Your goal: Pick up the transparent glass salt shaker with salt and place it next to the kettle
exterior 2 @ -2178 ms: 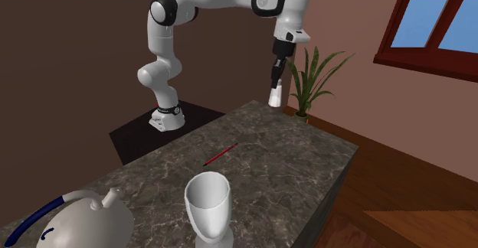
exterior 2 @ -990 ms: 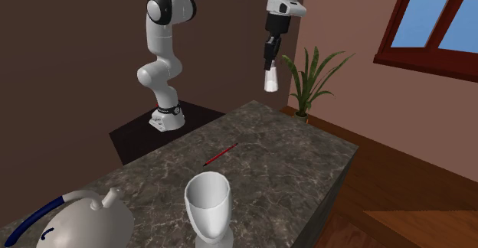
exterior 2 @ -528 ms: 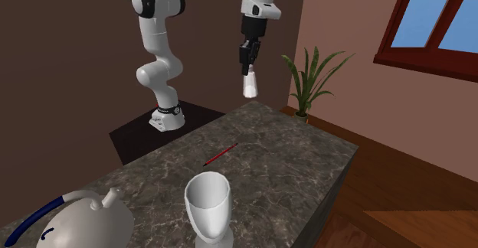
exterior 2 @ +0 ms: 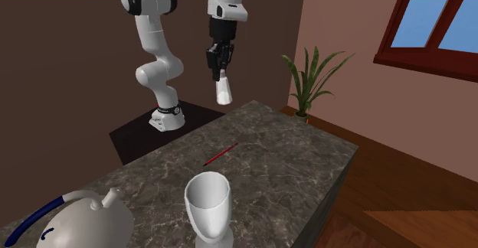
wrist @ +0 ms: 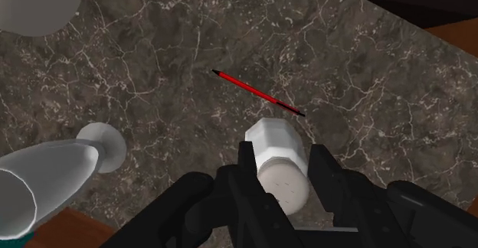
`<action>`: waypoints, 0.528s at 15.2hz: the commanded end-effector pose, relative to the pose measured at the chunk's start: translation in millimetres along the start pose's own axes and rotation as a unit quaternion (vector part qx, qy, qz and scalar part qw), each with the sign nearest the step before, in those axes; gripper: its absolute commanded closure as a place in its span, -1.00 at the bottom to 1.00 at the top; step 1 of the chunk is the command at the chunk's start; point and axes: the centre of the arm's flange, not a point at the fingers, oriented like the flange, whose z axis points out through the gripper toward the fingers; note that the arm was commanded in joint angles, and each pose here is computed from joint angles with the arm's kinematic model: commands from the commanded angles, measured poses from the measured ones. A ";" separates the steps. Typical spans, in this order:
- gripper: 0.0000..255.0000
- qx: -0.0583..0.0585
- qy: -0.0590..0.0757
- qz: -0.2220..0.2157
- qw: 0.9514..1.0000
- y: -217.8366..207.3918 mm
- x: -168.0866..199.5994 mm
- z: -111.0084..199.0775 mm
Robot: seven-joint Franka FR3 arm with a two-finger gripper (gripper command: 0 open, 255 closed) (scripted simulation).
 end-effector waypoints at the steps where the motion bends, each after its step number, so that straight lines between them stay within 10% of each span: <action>1: 1.00 0.000 0.000 -0.001 1.000 23.0 -18.5 3.3; 8: 1.00 0.000 0.000 -0.001 1.000 94.3 -76.2 14.5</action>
